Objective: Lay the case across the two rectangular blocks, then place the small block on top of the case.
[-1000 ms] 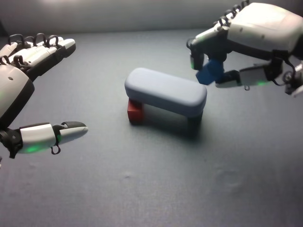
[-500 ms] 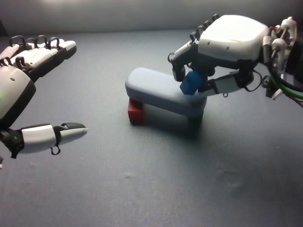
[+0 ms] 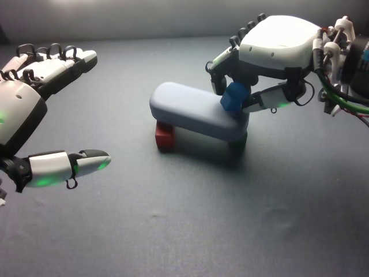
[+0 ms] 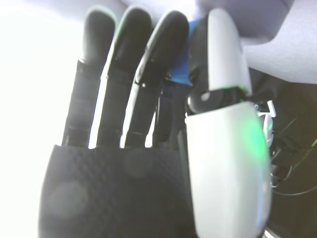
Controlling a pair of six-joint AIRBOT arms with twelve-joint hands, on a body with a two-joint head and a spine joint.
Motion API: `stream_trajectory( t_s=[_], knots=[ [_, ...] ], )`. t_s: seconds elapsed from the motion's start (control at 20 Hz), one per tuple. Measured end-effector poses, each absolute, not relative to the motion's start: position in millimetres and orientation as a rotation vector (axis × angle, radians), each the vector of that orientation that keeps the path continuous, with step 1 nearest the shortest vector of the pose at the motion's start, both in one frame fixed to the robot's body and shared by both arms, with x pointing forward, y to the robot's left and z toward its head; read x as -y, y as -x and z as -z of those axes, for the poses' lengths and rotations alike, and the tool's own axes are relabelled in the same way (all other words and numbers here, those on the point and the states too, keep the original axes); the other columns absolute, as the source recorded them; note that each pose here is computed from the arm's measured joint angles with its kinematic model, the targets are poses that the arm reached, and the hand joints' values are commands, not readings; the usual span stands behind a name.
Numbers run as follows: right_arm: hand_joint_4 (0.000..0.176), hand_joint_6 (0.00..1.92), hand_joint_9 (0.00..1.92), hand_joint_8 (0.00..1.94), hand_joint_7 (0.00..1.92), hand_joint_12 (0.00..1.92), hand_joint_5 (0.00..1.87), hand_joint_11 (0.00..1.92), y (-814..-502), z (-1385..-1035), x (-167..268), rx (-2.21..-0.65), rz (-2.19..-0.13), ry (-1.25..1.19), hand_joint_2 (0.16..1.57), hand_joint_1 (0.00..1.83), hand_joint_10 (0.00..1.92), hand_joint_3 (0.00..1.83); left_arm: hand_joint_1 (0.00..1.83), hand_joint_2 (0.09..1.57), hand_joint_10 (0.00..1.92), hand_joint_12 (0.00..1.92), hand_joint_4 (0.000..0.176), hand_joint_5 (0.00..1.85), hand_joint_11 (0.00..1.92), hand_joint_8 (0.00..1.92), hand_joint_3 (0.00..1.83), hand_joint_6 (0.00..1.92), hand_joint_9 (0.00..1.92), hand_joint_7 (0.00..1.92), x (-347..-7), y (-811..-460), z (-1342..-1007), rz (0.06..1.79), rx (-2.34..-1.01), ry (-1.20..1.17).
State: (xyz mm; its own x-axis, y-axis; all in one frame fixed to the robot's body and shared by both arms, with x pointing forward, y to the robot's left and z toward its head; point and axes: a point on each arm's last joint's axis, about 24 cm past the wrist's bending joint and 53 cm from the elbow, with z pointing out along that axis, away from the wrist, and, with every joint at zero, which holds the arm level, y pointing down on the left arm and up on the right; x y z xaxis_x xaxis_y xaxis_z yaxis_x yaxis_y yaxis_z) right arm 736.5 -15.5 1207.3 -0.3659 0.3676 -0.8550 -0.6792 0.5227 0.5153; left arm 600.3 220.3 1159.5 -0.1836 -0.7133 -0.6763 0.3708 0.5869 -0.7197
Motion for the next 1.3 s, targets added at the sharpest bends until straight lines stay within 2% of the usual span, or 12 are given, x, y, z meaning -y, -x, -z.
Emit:
stream_trajectory(
  t_s=[0.3, 0.4, 0.45, 0.5, 0.55, 0.6, 0.65, 0.7, 0.75, 0.85, 1.0, 1.3],
  knots=[
    [0.000, 1.12, 0.94, 0.76, 1.14, 1.44, 0.93, 0.78, -739.7, -1206.8, 15.4, -1.607, -1.092, 0.293, 1.08, 1.25, 1.13, 0.00, 0.83, 0.88, 0.01, 0.80, 0.000, 0.26, 0.00, 0.00, 0.00, 0.00, 0.27, 0.25, -220.7, -601.1, -1159.9, 0.995, -1.457, 0.305],
    [0.000, 1.16, 0.90, 0.91, 1.06, 1.52, 0.90, 0.81, -739.6, -1206.3, 14.8, -1.608, -1.091, 0.294, 1.11, 1.23, 1.24, 0.00, 0.85, 0.88, 0.00, 0.72, 0.000, 0.26, 0.00, 0.00, 0.00, 0.00, 0.25, 0.25, -220.8, -601.1, -1160.0, 0.995, -1.457, 0.305],
    [0.005, 1.20, 0.85, 0.94, 1.02, 1.49, 0.89, 0.75, -739.7, -1206.1, 14.8, -1.609, -1.091, 0.294, 1.12, 1.22, 1.20, 0.00, 0.85, 0.88, 0.00, 0.71, 0.000, 0.25, 0.00, 0.00, 0.00, 0.00, 0.25, 0.25, -220.9, -601.2, -1159.8, 0.995, -1.458, 0.306],
    [0.017, 1.14, 0.80, 1.09, 0.95, 1.54, 0.88, 0.72, -739.7, -1206.1, 14.8, -1.609, -1.090, 0.294, 1.14, 1.21, 1.21, 0.01, 0.84, 0.88, 0.00, 0.70, 0.000, 0.26, 0.00, 0.00, 0.00, 0.00, 0.25, 0.25, -220.7, -601.1, -1159.9, 0.996, -1.457, 0.306],
    [0.000, 1.07, 0.73, 1.29, 0.87, 1.64, 0.88, 0.69, -739.6, -1205.8, 14.7, -1.610, -1.089, 0.296, 1.17, 1.20, 1.32, 0.00, 0.84, 0.88, 0.00, 0.70, 0.000, 0.26, 0.00, 0.00, 0.00, 0.00, 0.24, 0.24, -220.6, -601.1, -1159.9, 0.996, -1.458, 0.306],
    [0.000, 1.06, 0.68, 1.36, 0.83, 1.64, 0.86, 0.67, -739.5, -1205.6, 14.7, -1.610, -1.087, 0.299, 1.18, 1.20, 1.34, 0.00, 0.84, 0.88, 0.00, 0.72, 0.000, 0.26, 0.00, 0.00, 0.00, 0.00, 0.25, 0.25, -220.7, -601.1, -1159.9, 0.997, -1.457, 0.307],
    [0.000, 1.06, 0.65, 1.14, 0.65, 1.60, 0.91, 0.65, -739.7, -1205.5, 14.7, -1.610, -1.085, 0.299, 1.14, 1.17, 1.33, 0.00, 0.85, 0.89, 0.00, 0.74, 0.000, 0.26, 0.00, 0.00, 0.00, 0.00, 0.25, 0.24, -220.7, -601.1, -1159.9, 0.997, -1.457, 0.307],
    [0.000, 1.06, 0.65, 1.14, 0.65, 1.60, 0.91, 0.65, -739.9, -1206.2, 14.1, -1.610, -1.082, 0.302, 1.14, 1.17, 1.33, 0.00, 0.85, 0.89, 0.00, 0.74, 0.000, 0.26, 0.00, 0.00, 0.00, 0.00, 0.25, 0.24, -220.7, -601.1, -1159.9, 0.998, -1.457, 0.307],
    [0.000, 0.67, 0.61, 0.81, 0.61, 1.45, 0.74, 0.54, -740.0, -1205.5, 14.0, -1.611, -1.078, 0.305, 1.04, 1.23, 1.08, 0.00, 0.86, 0.88, 0.00, 0.72, 0.000, 0.26, 0.00, 0.00, 0.00, 0.00, 0.25, 0.25, -220.6, -601.1, -1159.8, 0.998, -1.457, 0.308],
    [0.000, 0.36, 0.62, 0.65, 0.62, 1.36, 0.76, 0.50, -740.3, -1204.1, 14.2, -1.616, -1.071, 0.308, 1.01, 1.22, 0.90, 0.00, 0.84, 0.88, 0.00, 0.71, 0.000, 0.26, 0.00, 0.00, 0.00, 0.00, 0.25, 0.26, -220.7, -601.1, -1159.9, 0.999, -1.456, 0.308],
    [0.000, 0.19, 0.57, 0.68, 0.54, 1.37, 0.78, 0.46, -740.9, -1202.4, 14.7, -1.622, -1.064, 0.309, 1.02, 1.17, 0.88, 0.00, 0.85, 0.89, 0.00, 0.74, 0.000, 0.26, 0.00, 0.00, 0.00, 0.00, 0.25, 0.25, -220.5, -601.0, -1159.7, 1.000, -1.457, 0.309],
    [0.000, 0.10, 0.52, 0.68, 0.48, 1.36, 0.77, 0.38, -741.4, -1201.6, 15.1, -1.625, -1.058, 0.310, 1.02, 1.16, 0.88, 0.00, 0.85, 0.89, 0.00, 0.68, 0.000, 0.26, 0.00, 0.00, 0.00, 0.00, 0.24, 0.25, -220.5, -601.0, -1159.7, 1.002, -1.457, 0.311]
  ],
)
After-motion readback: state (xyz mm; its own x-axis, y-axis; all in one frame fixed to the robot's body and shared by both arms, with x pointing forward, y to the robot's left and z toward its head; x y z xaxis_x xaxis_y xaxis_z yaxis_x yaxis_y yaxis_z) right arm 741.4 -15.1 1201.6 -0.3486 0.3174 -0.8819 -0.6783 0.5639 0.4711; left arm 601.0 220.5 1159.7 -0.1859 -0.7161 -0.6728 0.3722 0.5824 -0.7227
